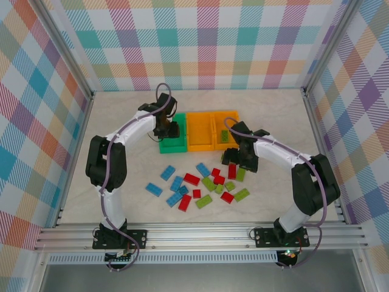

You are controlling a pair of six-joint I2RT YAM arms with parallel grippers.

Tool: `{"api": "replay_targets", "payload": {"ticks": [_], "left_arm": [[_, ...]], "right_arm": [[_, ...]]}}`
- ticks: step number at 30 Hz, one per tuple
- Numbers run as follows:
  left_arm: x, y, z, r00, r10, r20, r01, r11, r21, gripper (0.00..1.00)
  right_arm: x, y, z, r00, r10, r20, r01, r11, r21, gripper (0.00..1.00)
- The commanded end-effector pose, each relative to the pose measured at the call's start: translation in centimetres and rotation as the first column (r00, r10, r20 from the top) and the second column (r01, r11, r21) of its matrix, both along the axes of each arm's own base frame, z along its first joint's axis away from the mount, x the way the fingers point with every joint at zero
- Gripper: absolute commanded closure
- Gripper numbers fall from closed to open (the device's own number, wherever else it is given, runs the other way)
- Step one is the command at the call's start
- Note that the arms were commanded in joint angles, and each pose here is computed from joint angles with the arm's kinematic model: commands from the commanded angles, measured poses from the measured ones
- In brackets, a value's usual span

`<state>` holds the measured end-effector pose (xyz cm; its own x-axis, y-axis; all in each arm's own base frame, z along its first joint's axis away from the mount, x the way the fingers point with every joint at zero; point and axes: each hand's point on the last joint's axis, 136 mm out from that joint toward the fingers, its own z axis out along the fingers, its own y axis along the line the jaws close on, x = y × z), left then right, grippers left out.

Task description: Sort the legos into containers by color

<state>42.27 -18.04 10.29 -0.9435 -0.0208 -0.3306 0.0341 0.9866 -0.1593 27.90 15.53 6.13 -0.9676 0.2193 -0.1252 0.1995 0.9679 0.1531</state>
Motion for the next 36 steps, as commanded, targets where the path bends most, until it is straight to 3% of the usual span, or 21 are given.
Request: {"api": "replay_targets", "payload": {"ticks": [1,10,20,23,36], "left_arm": [[0.9,-0.3,0.8,0.999,0.051,0.012,-0.051,0.998,-0.042,0.54],[0.7,-0.7,4.0,0.993,0.063,0.1,-0.056,0.996,-0.071,0.43],[-2.2,1.4,8.0,0.965,0.123,0.229,-0.098,0.988,-0.119,0.23],[-3.6,2.7,7.9,0.961,0.142,0.236,-0.123,0.988,-0.094,0.14],[-6.8,5.8,7.7,0.941,0.216,0.26,-0.2,0.976,-0.086,0.02]], "right_arm": [[0.5,0.8,0.2,1.0,0.003,0.022,-0.004,0.999,0.042,0.09],[2.5,2.7,-0.6,0.999,-0.018,0.03,0.015,0.996,0.092,0.06],[4.9,3.1,-1.1,0.999,0.026,0.037,-0.027,1.0,0.012,0.05],[4.9,2.9,-1.7,0.999,0.035,-0.009,-0.035,0.999,-0.027,0.06],[5.1,2.5,-3.3,0.997,0.037,-0.069,-0.043,0.995,-0.091,0.19]]}}
